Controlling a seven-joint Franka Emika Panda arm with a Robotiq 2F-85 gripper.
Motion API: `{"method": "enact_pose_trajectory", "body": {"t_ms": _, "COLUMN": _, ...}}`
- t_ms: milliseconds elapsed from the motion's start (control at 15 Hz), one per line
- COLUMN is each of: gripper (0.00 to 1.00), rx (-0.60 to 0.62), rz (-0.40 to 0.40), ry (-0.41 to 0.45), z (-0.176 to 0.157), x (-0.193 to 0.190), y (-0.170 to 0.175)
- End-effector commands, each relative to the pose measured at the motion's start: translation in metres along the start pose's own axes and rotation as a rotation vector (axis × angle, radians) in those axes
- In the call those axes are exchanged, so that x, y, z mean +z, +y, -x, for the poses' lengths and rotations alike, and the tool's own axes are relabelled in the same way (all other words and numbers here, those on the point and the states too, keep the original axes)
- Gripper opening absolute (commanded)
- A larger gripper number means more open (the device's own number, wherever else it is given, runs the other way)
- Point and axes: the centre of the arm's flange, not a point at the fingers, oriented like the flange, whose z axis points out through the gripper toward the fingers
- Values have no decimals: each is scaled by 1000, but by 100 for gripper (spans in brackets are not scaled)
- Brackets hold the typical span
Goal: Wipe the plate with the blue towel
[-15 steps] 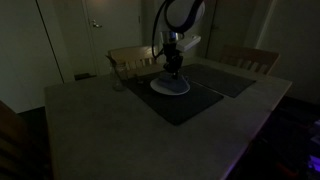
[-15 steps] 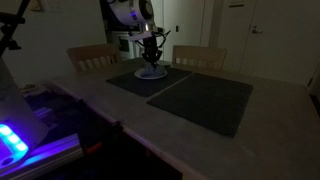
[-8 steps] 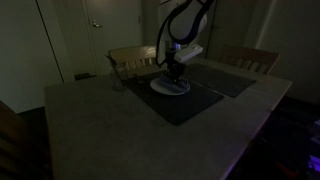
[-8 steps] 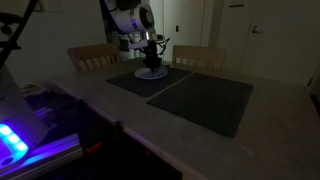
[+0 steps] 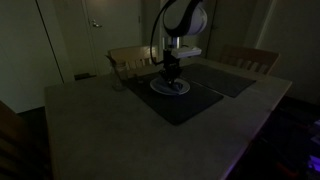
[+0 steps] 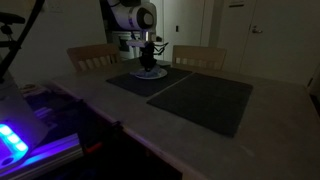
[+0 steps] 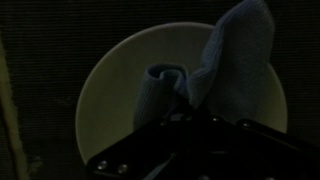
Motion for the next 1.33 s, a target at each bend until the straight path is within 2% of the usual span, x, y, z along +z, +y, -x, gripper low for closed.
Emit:
{"method": "enact_pose_trajectory", "body": {"t_ms": 0, "gripper": 2, "rx": -47, "rz": -141, "ry": -42, "z": 12, "x": 16, "y": -8}}
{"method": "enact_pose_trajectory", "body": {"t_ms": 67, "gripper": 2, "rx": -49, "rz": -153, "ry": -39, "z": 13, "x": 17, "y": -10}}
{"method": "enact_pose_trajectory", "body": {"t_ms": 267, "gripper": 2, "rx": -33, "rz": -104, "ry": 21, "z": 13, "x": 15, "y": -9}}
{"method": "enact_pose_trajectory", "body": {"t_ms": 667, "gripper": 2, "rx": 29, "rz": -66, "ry": 86, "z": 0, "x": 21, "y": 0}}
{"method": "enact_pose_trajectory", "body": {"t_ms": 1000, "gripper": 2, "rx": 11, "rz": 93, "ry": 98, "z": -8, "x": 20, "y": 26}}
{"method": "enact_pose_trajectory", "body": {"t_ms": 1267, "gripper": 2, "rx": 6, "rz": 158, "ry": 50, "z": -4, "x": 22, "y": 38}}
